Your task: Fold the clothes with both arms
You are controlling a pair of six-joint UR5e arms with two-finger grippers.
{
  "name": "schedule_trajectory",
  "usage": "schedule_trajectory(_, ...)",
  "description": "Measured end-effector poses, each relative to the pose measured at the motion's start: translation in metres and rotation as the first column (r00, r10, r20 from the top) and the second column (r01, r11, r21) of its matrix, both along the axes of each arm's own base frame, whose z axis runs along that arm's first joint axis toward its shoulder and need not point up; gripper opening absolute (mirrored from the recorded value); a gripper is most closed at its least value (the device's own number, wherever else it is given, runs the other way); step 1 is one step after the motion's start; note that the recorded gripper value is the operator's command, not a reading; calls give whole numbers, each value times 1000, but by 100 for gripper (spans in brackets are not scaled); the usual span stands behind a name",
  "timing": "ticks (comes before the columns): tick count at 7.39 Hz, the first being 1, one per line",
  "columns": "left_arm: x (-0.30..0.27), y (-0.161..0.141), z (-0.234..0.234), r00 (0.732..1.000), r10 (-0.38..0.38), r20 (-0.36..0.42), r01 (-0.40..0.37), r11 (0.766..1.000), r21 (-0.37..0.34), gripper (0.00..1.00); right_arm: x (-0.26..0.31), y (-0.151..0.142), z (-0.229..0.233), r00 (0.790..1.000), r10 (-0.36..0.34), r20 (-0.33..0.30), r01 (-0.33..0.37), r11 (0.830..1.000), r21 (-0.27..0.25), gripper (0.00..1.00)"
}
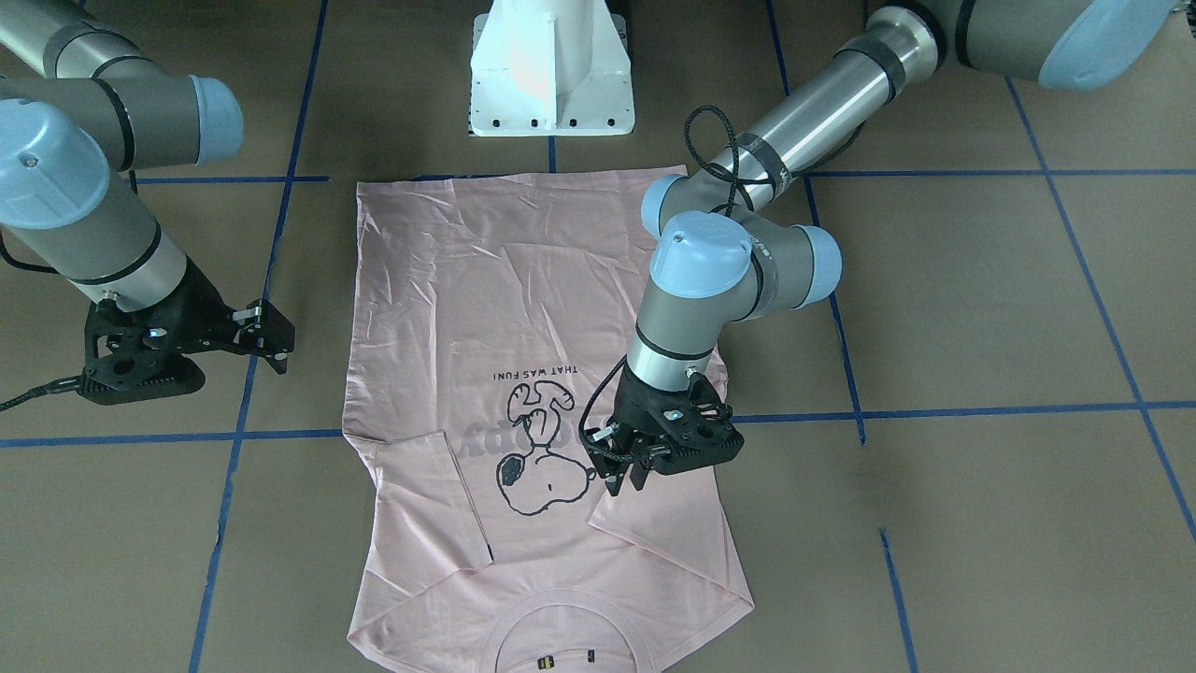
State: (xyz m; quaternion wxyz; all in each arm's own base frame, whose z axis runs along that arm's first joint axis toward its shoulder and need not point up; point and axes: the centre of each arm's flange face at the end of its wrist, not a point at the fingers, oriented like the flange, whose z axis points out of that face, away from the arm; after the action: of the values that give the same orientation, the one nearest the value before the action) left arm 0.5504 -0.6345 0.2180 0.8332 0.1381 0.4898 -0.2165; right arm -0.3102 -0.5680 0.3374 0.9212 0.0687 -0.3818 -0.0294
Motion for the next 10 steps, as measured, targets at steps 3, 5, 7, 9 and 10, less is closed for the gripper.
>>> schedule_trajectory(3, -10, 22, -9, 999, 30, -29, -30, 999, 16, 100, 2, 4, -4, 999, 34, 15, -34, 999, -20, 100)
schedule_trajectory(5, -36, 64, -3, 997, 75, -22, -75, 997, -1, 100, 6, 42, -2, 992, 111, 68, -106, 992, -70, 100)
schedule_trajectory(7, -64, 115, 10, 994, 109, 27, -108, 993, -46, 100, 1, 99, 13, 980, 165, 110, -154, 983, -98, 100)
schedule_trajectory(9, -82, 163, 26, 978, 159, 137, -150, 986, -69, 100, -15, 153, 11, 971, 202, 126, -184, 973, -140, 100)
schedule_trajectory(10, -94, 182, 36, 963, 184, 197, -179, 983, -41, 100, -29, 181, 6, 968, 215, 128, -194, 968, -160, 100)
